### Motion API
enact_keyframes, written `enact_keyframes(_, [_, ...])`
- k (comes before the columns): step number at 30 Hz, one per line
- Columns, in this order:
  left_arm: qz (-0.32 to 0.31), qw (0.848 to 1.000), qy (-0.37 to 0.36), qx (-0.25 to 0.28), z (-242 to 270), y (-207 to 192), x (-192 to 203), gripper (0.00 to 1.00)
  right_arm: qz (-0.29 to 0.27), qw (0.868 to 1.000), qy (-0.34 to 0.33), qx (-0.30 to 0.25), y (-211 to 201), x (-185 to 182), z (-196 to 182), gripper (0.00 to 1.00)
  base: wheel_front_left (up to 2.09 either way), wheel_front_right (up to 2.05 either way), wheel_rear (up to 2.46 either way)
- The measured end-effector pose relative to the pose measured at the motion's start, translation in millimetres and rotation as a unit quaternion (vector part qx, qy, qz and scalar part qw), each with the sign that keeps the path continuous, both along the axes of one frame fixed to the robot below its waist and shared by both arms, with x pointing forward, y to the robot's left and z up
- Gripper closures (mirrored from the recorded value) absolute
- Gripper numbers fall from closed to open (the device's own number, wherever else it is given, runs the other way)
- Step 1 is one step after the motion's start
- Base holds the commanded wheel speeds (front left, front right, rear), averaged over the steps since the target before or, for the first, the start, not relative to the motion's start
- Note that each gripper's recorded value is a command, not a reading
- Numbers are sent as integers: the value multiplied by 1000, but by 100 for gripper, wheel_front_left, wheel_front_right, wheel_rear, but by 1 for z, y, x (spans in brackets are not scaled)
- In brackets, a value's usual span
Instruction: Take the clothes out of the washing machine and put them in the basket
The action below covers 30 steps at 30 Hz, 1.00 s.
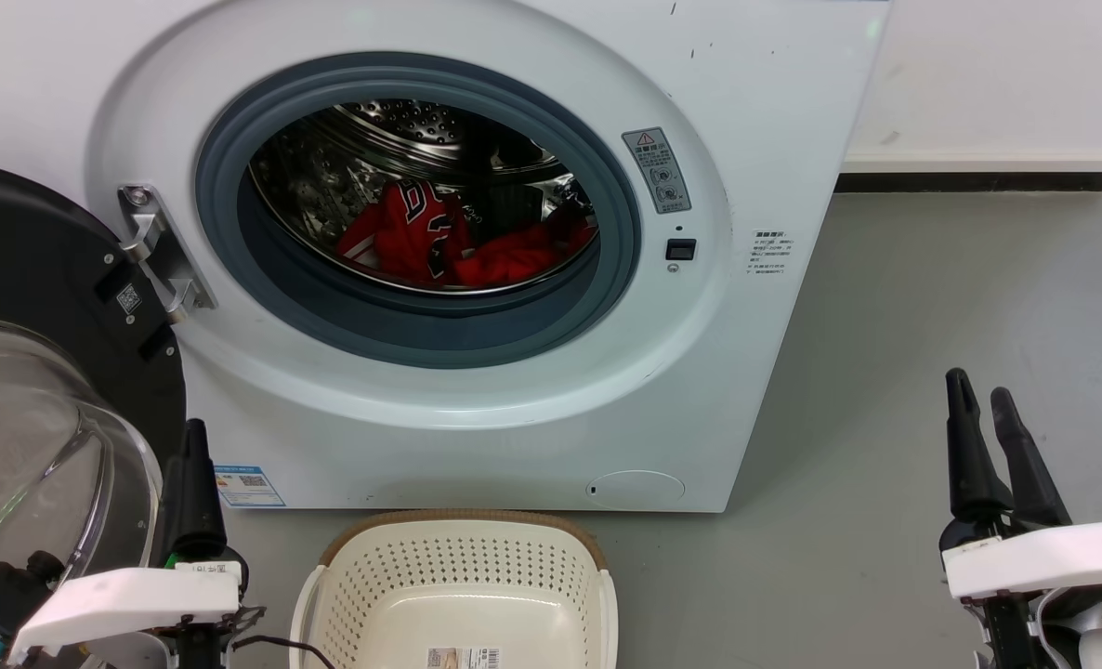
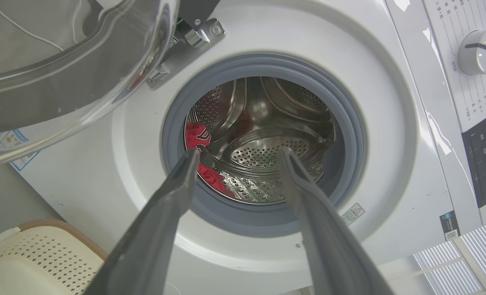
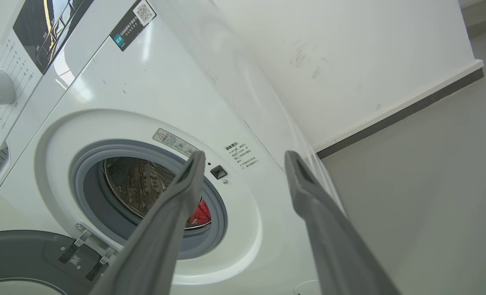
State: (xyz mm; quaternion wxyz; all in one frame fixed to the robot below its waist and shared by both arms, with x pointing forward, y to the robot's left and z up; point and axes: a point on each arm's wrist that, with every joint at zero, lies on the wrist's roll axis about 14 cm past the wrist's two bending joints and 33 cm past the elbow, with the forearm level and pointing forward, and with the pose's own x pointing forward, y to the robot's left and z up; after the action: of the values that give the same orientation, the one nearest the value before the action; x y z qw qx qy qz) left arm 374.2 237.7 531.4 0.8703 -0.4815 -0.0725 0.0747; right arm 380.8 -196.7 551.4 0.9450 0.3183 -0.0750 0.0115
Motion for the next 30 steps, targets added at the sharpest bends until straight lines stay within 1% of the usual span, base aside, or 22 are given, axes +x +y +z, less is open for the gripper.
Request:
enact_keyframes(6, [0, 998, -22, 53, 14, -2, 0, 0, -6, 999, -24, -37, 0, -1, 14, 0, 0, 0, 0])
enact_keyframes(13, [-10, 992, -36, 124, 27, -14, -1, 0, -2, 995, -34, -95, 9, -3, 18, 0, 0, 0, 0])
enact_keyframes(19, [-24, 982, -50, 182, 38, -30, -1, 0, 2, 989, -39, -141, 16, -5, 19, 0, 0, 0, 0])
enact_keyframes(30, [-32, 959, -43, 277, 37, -50, -3, 0, -1, 975, -43, -219, 20, -7, 18, 0, 0, 0, 0])
